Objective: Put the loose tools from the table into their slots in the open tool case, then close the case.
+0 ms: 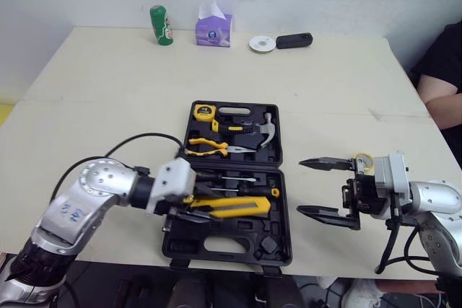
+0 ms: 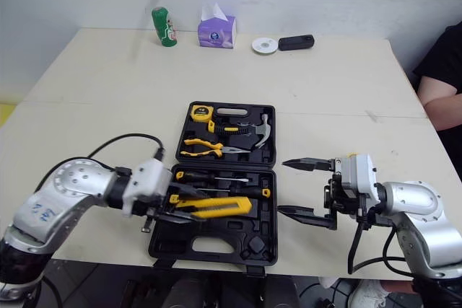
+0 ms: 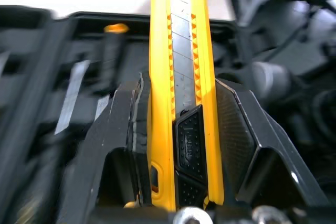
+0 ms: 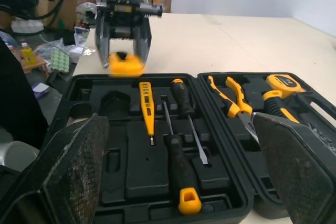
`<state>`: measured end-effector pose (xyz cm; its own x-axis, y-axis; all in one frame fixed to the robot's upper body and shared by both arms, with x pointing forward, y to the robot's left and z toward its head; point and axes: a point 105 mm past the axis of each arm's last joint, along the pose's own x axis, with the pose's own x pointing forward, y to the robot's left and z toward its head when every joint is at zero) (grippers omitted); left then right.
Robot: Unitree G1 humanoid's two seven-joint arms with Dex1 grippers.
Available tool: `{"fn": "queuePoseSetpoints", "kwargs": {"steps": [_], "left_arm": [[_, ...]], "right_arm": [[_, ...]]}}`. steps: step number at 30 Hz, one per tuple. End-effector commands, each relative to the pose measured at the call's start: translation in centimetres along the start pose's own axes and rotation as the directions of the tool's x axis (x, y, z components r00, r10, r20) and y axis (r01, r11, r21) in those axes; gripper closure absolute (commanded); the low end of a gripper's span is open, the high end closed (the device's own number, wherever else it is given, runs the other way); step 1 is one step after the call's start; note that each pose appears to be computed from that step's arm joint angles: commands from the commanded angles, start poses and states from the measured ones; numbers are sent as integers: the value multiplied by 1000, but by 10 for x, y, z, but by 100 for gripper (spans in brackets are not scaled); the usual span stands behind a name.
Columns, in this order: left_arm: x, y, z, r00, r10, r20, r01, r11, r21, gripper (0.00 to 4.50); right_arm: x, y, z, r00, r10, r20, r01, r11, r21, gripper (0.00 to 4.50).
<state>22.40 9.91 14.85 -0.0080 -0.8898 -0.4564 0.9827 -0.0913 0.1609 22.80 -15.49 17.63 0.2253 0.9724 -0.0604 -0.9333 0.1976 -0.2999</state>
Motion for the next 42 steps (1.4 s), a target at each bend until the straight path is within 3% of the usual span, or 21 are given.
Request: {"fn": "queuePoseSetpoints", "kwargs": {"steps": [1, 9, 15, 28, 42], "left_arm": [[1, 4, -5, 996, 4, -93, -1, 1000, 26, 318], [13, -5, -11, 982, -80, -173, 78, 997, -21, 318], [22, 2, -18, 977, -20, -210, 9, 999, -52, 318], [32, 12, -22, 963, -39, -267, 39, 999, -5, 318], [29, 4, -29, 953, -69, -295, 63, 998, -30, 318]], "right_arm": [[-2, 4, 6, 1000, -3, 0, 3, 999, -53, 0], [-9, 26, -5, 996, 71, -47, -68, 996, 63, 0], [-11, 29, -8, 998, 32, -45, -29, 997, 66, 0], [-11, 30, -11, 999, -24, -26, 25, 998, 63, 0], [-10, 30, -13, 999, -34, -19, 35, 998, 52, 0]]}}
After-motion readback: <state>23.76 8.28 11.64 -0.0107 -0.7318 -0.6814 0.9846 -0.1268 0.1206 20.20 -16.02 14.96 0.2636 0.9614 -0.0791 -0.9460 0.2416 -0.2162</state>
